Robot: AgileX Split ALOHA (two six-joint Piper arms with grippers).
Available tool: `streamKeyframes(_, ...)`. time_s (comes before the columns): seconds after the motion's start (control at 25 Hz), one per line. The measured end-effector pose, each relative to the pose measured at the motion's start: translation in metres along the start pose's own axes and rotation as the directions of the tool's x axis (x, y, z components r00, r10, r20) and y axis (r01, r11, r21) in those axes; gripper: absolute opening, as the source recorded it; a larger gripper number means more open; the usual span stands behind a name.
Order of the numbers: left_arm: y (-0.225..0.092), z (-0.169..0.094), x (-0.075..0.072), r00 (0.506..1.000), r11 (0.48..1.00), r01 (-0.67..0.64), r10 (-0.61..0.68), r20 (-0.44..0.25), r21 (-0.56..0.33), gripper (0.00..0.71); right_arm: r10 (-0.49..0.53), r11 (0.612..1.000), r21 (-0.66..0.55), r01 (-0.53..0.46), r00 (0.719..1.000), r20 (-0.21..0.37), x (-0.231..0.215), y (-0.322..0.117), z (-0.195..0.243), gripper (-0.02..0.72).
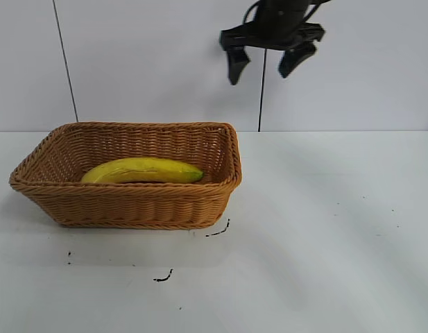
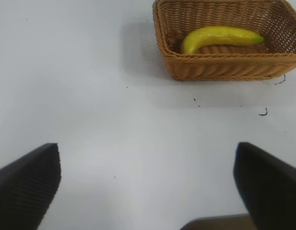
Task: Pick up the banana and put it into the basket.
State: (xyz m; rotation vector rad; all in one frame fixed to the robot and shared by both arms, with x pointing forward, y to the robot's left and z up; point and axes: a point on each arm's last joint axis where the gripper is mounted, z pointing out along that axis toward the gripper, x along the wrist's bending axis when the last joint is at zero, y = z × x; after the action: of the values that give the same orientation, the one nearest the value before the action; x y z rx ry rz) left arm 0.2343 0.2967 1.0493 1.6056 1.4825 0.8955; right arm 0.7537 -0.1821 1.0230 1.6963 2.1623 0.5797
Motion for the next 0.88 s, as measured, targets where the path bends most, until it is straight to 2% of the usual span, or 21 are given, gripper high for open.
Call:
streamKeyframes(0.2, 0.000, 0.000, 0.000, 1.000, 1.000, 0.000, 0.000, 0.000, 0.000, 0.695, 0.115, 0.991, 0.064, -0.119, 0.991, 0.074, -0.072, -0.011, -0.003, 0.689)
streamKeyframes(0.44, 0.000, 0.000, 0.000, 1.000, 1.000, 0.000, 0.000, 0.000, 0.000, 0.695, 0.194, 0.975, 0.083, -0.205, 0.974, 0.120, -0.119, -0.022, -0.012, 0.689)
streamKeyframes(0.68, 0.000, 0.000, 0.000, 1.000, 1.000, 0.000, 0.000, 0.000, 0.000, 0.695, 0.210, 0.973, 0.068, -0.220, 0.969, 0.131, -0.125, -0.025, -0.046, 0.689)
streamKeyframes(0.88, 0.000, 0.000, 0.000, 1.000, 1.000, 0.000, 0.000, 0.000, 0.000, 0.695, 0.211, 0.964, 0.136, -0.227, 0.970, 0.123, -0.116, -0.048, -0.071, 0.689)
